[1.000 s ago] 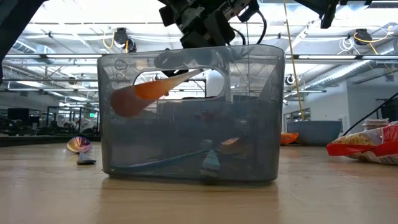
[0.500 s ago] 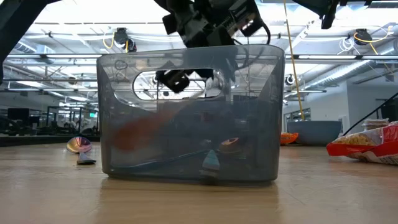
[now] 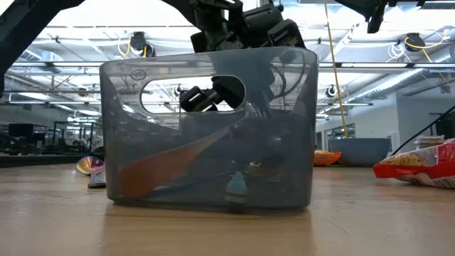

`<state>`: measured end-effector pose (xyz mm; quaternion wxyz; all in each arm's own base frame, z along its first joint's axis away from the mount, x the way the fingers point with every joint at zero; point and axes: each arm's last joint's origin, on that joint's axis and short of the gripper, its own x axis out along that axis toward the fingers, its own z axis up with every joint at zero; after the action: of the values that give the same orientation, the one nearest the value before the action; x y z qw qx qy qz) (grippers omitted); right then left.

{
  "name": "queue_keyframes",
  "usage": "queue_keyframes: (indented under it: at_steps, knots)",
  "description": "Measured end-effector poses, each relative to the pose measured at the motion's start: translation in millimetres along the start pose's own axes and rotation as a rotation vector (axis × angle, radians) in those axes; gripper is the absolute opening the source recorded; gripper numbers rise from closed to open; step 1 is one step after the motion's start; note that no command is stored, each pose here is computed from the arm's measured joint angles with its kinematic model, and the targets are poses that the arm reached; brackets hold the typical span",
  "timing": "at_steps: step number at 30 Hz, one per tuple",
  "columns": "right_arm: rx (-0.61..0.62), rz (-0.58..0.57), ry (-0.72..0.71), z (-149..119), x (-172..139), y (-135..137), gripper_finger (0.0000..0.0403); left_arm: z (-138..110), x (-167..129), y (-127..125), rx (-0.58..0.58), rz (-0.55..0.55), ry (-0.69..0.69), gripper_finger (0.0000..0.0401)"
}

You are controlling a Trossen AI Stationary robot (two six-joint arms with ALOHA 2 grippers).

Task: Pick & Place Food Item
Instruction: Put the orange spoon into the bottom black bin

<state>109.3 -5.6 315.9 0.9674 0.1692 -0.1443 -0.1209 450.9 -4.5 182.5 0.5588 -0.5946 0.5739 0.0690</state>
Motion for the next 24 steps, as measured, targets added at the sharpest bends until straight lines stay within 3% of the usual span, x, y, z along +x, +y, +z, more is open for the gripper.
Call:
queue_keyframes:
  at_steps: [20,24]
  knots:
    - [-0.003,-0.002,0.01,-1,0,0,0.0221,14,-10,-4,0.078,-0.074,-0.032,0.0033]
    - [-0.004,-0.002,0.011,-1,0,0,0.0219,14,-12,-7,0.094,-0.082,-0.033,0.0053]
